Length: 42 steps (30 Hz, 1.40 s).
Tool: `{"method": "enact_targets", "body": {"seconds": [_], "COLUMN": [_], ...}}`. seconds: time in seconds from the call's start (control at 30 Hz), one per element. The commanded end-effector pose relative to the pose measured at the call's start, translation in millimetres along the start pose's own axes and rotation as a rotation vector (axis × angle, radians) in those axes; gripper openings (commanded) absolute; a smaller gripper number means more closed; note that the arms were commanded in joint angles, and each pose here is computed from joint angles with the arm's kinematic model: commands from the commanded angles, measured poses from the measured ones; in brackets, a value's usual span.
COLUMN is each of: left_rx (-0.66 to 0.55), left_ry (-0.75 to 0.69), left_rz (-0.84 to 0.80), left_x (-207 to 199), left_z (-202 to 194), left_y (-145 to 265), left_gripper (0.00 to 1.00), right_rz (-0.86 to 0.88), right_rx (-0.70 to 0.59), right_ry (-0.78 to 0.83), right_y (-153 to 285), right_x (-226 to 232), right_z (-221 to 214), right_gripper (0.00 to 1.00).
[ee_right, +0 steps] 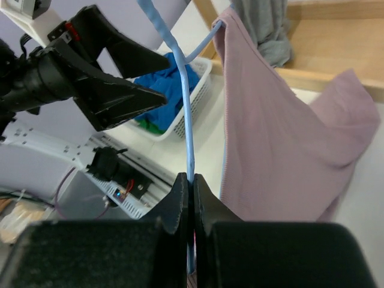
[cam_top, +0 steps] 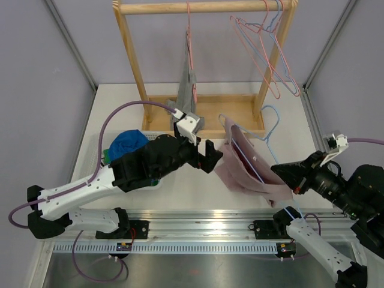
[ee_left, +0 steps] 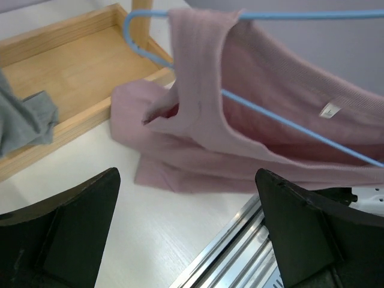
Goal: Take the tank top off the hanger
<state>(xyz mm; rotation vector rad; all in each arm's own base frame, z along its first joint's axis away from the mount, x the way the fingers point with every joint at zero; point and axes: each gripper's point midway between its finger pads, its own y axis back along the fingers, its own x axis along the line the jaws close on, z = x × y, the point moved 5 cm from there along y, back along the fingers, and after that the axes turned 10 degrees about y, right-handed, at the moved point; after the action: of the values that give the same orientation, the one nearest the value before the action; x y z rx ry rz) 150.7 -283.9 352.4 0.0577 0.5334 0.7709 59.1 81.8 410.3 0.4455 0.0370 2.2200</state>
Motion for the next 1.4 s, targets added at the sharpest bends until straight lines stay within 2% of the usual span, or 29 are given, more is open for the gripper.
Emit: {"method": "enact_targets", "body": {"seconds": [0.0, 0.2, 0.3, 0.33, 0.43, 0.47, 0.53, 0.57, 0.67, 0.83, 0.97, 1.1, 1.23, 1.37], "left_rx": [-0.217, -0.183, -0.162, -0.160, -0.154, -0.154, -0.153, -0.162, -0.180, -0.226, -0.252, -0.273, -0.262, -0.181], "left_ry": [-0.003, -0.052, -0.062, -0.066, -0.073, -0.074, -0.082, -0.080, -0.075, -0.032, 0.086, 0.147, 0.189, 0.182], "left_rz": [-0.062, -0.056, -0.038, -0.033, -0.001, 0.004, 0.031, 0.049, 0.120, 0.349, 0.516, 0.566, 0.591, 0.539], "left_x": [-39.2, -61.2, -60.9, -60.2, -54.9, -53.8, -48.9, -46.3, -36.3, -1.3, 44.9, 74.9, 93.4, 93.8], "left_z": [45.2, 33.3, 26.7, 25.4, 21.5, 21.2, 20.0, 21.3, 25.0, 32.3, 39.9, 44.3, 41.7, 25.9], "left_y": [-0.7, -30.9, -39.5, -40.8, -42.7, -42.4, -41.2, -40.3, -35.8, -14.4, 8.2, 32.0, 47.5, 47.3], "left_gripper": [0.99, 0.98, 0.86, 0.78, 0.61, 0.50, 0.34, 0.20, 0.00, 0.00, 0.00, 0.00, 0.00, 0.00], "right_rz": [0.140, 0.179, 0.175, 0.177, 0.172, 0.174, 0.168, 0.169, 0.181, 0.280, 0.396, 0.467, 0.498, 0.583], "right_rx": [-0.006, -0.008, -0.034, -0.036, -0.061, -0.066, -0.073, -0.079, -0.073, 0.006, 0.052, 0.056, 0.008, -0.131], "right_ry": [-0.075, -0.083, -0.080, -0.077, -0.073, -0.069, -0.065, -0.057, -0.035, 0.000, 0.016, 0.045, 0.088, 0.154], "right_y": [19.5, 40.7, 49.1, 50.3, 56.2, 56.9, 58.2, 59.0, 57.1, 48.0, 48.4, 57.3, 64.8, 71.7], "right_x": [22.4, 29.2, 29.8, 30.3, 30.8, 31.0, 30.4, 30.6, 29.8, 33.1, 41.4, 47.5, 50.7, 59.5], "right_z": [-4.5, -13.7, -13.6, -13.5, -11.2, -10.8, -10.0, -9.7, -13.8, -37.7, -52.2, -59.0, -57.7, -49.4], "right_gripper": [0.00, 0.00, 0.00, 0.00, 0.00, 0.00, 0.00, 0.00, 0.00, 0.00, 0.00, 0.00, 0.00, 0.00]}}
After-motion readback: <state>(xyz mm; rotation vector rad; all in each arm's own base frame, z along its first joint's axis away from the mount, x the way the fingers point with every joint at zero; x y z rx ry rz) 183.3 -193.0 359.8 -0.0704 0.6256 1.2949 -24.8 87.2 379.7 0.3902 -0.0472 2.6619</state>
